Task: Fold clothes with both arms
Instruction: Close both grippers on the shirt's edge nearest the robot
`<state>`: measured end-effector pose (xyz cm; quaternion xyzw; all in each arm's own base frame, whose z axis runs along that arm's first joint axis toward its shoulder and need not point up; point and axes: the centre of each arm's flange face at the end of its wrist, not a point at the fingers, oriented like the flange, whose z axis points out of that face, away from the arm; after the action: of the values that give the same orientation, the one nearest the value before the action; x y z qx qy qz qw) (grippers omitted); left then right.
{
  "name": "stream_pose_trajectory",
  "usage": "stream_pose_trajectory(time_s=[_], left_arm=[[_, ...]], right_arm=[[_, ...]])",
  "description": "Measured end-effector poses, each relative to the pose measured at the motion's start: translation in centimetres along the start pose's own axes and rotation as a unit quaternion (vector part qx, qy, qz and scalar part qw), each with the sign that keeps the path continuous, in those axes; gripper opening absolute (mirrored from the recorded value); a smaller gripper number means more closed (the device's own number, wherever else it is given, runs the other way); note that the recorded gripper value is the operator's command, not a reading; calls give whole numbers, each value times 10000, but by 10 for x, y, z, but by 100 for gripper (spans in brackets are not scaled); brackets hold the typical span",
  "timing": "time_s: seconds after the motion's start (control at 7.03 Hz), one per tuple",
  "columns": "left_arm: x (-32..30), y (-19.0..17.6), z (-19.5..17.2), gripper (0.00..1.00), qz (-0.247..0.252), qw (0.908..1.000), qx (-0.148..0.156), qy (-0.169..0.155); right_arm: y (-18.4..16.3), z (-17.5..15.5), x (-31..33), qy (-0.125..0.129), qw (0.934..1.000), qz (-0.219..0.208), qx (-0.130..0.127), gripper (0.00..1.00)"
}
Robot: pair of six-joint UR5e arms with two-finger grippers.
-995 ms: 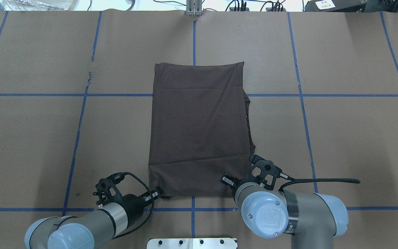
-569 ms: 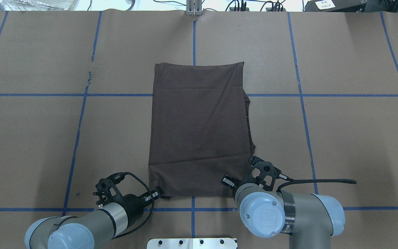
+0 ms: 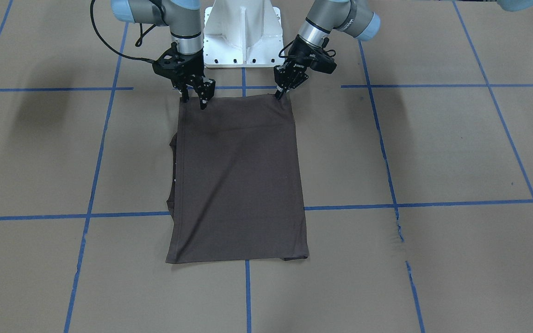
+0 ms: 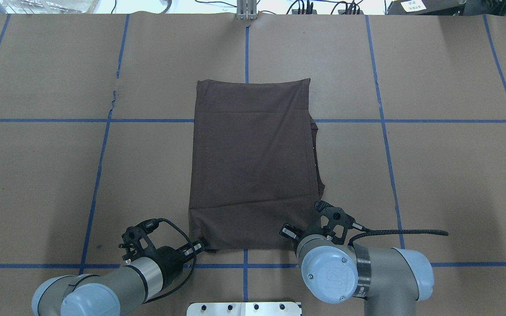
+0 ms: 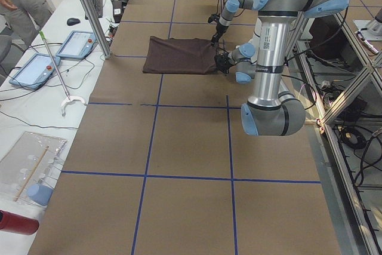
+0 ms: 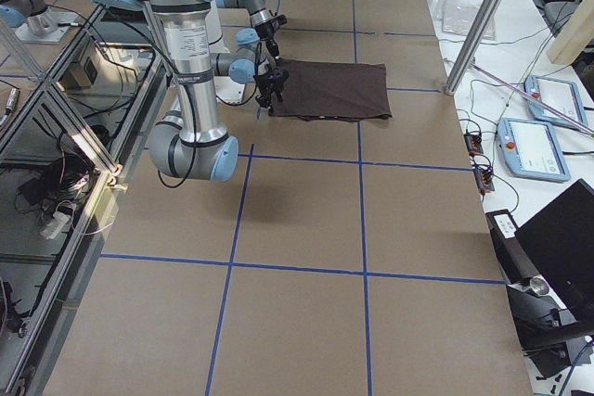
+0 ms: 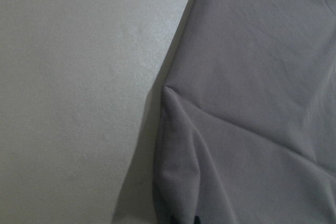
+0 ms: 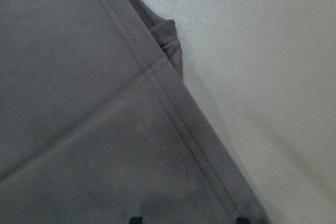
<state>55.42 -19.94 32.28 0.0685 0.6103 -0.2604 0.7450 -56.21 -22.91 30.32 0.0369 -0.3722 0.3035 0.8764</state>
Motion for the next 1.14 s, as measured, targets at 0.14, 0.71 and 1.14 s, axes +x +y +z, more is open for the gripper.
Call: stream_pose_trajectory(time_s=[0.14,0.71,1.14], left_arm=[[0,0,0,0,-1,10000,0,0],[-1,0,0,0,-28,10000,-1,-13],[-1,1,0,0,-27,10000,-4,-11]], right_arm=[[3,2,-5,-7,10000,17,2,49],[8,3,-16,-55,9996,261,4,0],[3,-7,-24,-210,9974,692,13,0]])
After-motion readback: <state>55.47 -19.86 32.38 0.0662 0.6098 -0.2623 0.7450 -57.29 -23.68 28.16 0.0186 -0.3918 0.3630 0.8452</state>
